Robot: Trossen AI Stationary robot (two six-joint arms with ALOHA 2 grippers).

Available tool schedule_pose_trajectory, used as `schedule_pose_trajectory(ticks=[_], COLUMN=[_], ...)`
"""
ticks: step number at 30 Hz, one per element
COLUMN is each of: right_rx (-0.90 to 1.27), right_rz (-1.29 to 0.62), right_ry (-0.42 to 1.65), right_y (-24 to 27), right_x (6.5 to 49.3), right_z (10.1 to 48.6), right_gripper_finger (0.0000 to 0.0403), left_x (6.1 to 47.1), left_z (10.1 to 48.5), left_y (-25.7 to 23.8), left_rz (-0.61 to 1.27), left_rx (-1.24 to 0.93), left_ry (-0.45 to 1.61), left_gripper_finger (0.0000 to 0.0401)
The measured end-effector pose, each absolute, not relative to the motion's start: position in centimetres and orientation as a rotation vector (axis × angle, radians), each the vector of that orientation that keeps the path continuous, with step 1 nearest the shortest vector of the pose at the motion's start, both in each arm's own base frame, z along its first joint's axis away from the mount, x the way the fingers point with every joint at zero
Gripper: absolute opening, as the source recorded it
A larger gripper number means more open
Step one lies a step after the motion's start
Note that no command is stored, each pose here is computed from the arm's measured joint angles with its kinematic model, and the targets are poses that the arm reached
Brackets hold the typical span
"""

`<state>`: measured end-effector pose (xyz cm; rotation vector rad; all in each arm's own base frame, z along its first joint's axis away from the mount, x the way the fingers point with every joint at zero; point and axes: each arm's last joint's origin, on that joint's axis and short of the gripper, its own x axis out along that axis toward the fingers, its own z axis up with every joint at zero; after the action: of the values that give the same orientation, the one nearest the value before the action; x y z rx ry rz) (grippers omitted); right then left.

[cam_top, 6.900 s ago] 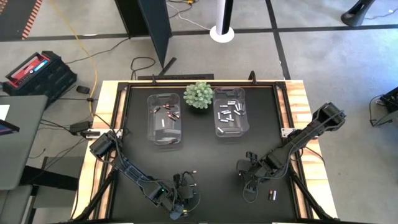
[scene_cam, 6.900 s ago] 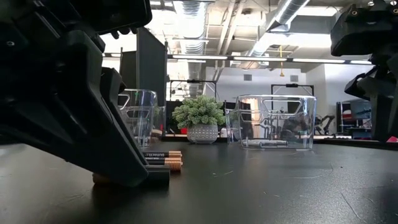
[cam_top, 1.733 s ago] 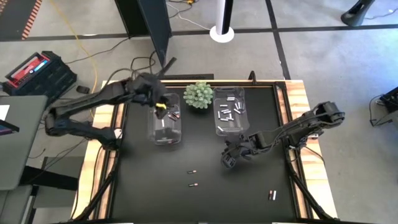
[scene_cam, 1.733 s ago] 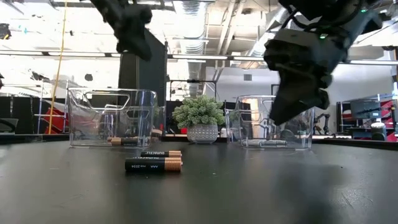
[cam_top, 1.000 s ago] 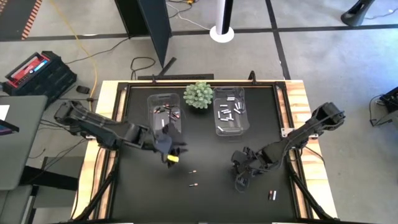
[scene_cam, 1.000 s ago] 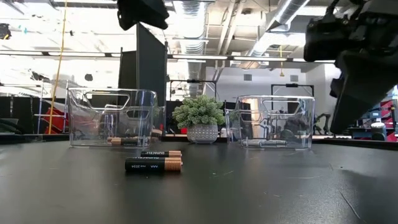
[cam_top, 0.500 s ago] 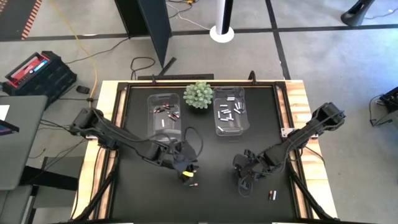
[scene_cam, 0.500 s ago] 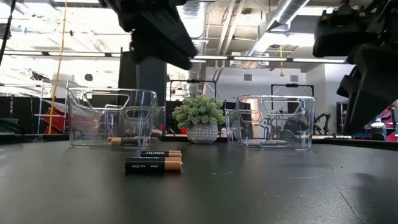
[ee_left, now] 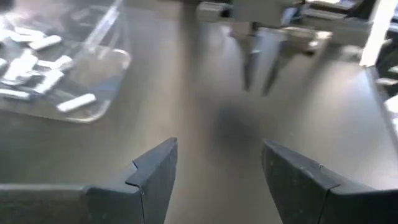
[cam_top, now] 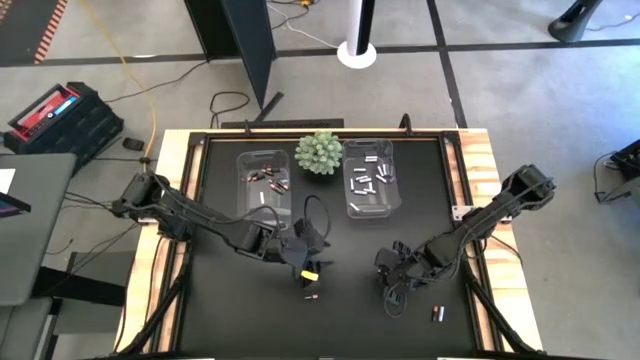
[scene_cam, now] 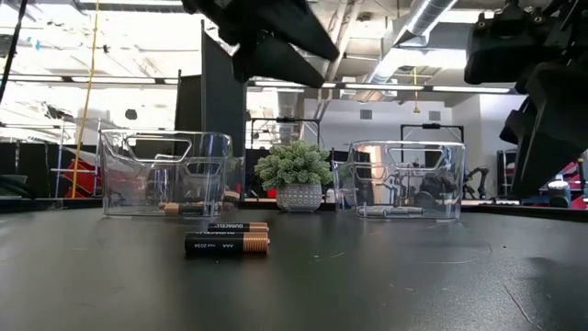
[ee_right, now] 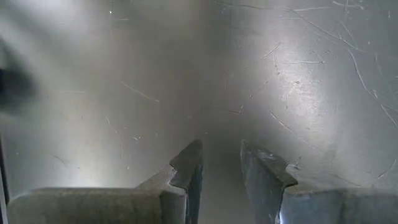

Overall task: Sort batteries
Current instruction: Put the black-brown battery into the left transparent bin

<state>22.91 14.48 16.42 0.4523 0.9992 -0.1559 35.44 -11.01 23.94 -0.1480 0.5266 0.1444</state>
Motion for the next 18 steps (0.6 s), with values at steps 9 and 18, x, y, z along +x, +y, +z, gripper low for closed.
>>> schedule_pose_trajectory(ticks=[9,18], right_rx=[0.456,0.472], right_rz=[-0.164,-0.172], right_ry=[0.998,0.996], right_y=[14.3,14.3], right_x=[23.0,23.0], right_z=[16.4,16.4], right_gripper_finger=[0.0126,0.0126], left_x=[35.4,33.0], left_z=[24.0,21.1], left_y=[-11.2,-14.2], left_rz=[0.114,0.107], left_rx=[-0.046,0.090], left_ry=[0.527,0.487], left_gripper_finger=[0.0225,0.0224])
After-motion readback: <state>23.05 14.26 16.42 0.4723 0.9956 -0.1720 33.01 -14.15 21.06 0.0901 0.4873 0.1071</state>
